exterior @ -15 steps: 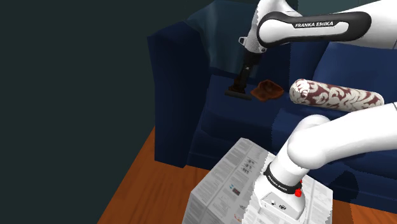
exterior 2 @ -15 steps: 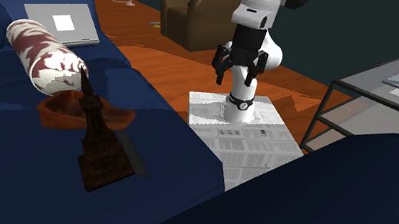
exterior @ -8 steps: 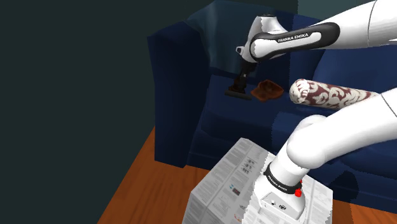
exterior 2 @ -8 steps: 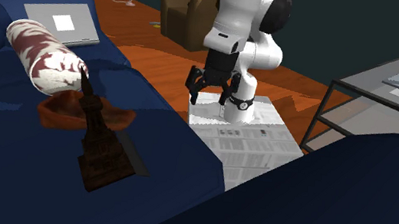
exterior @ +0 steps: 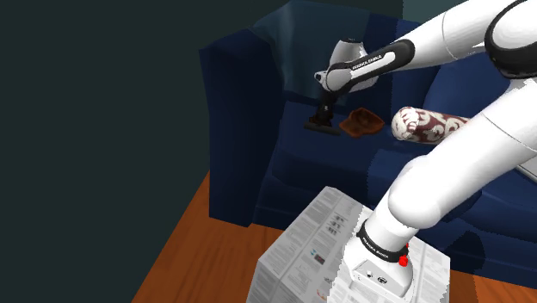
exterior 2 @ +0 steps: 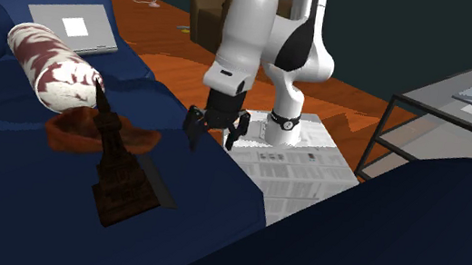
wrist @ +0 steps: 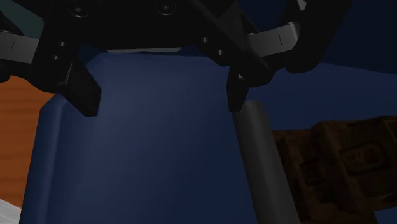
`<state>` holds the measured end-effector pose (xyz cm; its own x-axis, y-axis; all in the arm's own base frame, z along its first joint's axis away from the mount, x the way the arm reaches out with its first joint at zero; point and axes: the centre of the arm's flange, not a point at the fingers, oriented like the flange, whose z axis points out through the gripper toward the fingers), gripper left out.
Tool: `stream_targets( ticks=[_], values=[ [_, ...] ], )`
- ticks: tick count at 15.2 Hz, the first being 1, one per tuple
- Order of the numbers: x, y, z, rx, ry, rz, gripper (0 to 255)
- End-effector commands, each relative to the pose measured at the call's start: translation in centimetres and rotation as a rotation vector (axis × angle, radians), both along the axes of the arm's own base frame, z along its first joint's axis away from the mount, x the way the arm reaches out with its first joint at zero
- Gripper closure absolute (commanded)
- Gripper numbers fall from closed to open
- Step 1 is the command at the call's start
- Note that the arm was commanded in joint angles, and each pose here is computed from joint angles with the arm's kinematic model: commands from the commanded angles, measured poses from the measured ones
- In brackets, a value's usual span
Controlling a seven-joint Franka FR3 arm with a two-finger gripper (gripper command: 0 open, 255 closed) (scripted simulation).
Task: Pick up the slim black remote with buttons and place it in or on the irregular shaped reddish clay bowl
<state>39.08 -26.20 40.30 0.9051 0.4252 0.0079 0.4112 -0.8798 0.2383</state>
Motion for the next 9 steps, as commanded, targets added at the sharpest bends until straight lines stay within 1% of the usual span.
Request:
stream_targets(
  ticks=[1,7,8,9],
  values=[
    [1.2,-2.0,-1.3,-0.017,-0.009,0.026,0],
    [4.8,-7.3,-4.9,-0.059,-0.032,0.097,0],
    [5.3,-7.9,-5.3,-0.065,-0.035,0.106,0],
    [5.4,-8.1,-5.8,-0.065,-0.035,0.106,0]
  ],
)
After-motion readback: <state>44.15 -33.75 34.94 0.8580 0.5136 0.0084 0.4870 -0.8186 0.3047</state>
